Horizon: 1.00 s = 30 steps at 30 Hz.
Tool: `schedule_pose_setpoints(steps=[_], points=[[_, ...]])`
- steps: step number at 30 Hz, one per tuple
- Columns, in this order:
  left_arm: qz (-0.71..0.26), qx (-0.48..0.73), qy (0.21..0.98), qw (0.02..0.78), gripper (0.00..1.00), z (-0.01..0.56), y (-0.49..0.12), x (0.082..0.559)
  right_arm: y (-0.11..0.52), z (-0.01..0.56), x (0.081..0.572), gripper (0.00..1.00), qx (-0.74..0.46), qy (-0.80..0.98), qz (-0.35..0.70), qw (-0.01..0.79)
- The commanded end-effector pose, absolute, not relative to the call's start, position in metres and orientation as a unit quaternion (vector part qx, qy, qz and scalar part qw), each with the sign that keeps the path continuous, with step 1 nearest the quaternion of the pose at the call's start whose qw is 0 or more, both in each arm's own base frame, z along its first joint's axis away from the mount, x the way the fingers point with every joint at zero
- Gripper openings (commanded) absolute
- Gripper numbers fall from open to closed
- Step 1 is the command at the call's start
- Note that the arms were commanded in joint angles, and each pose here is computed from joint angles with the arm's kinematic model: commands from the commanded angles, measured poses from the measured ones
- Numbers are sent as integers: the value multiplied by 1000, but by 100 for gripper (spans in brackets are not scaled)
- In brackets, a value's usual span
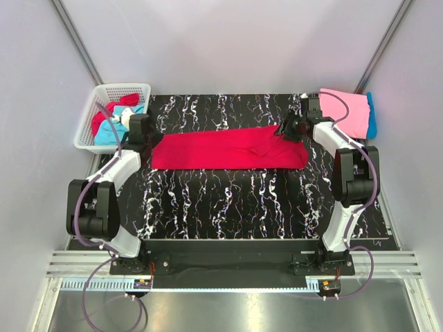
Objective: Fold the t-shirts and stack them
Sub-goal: Fold the tshirt
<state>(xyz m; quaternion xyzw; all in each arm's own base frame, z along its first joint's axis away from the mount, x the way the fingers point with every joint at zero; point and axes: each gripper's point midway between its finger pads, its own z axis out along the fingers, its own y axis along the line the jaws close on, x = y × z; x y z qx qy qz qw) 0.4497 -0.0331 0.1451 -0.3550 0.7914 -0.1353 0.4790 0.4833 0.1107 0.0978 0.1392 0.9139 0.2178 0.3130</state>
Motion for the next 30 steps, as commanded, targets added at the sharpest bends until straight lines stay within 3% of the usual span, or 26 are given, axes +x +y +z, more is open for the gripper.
schedule_pose_setpoints(steps=[1,9,21,30], points=[[-211,-300,826,428,18,145,-83,455,125,120,476,52,129,901,267,317],[-277,-271,854,347,18,124,-142,448,156,103,459,48,115,901,331,255],[-264,-248,869,337,18,119,-162,443,177,61,426,47,134,915,333,183],[-258,-243,874,332,18,113,-163,439,189,44,421,43,135,915,339,173]])
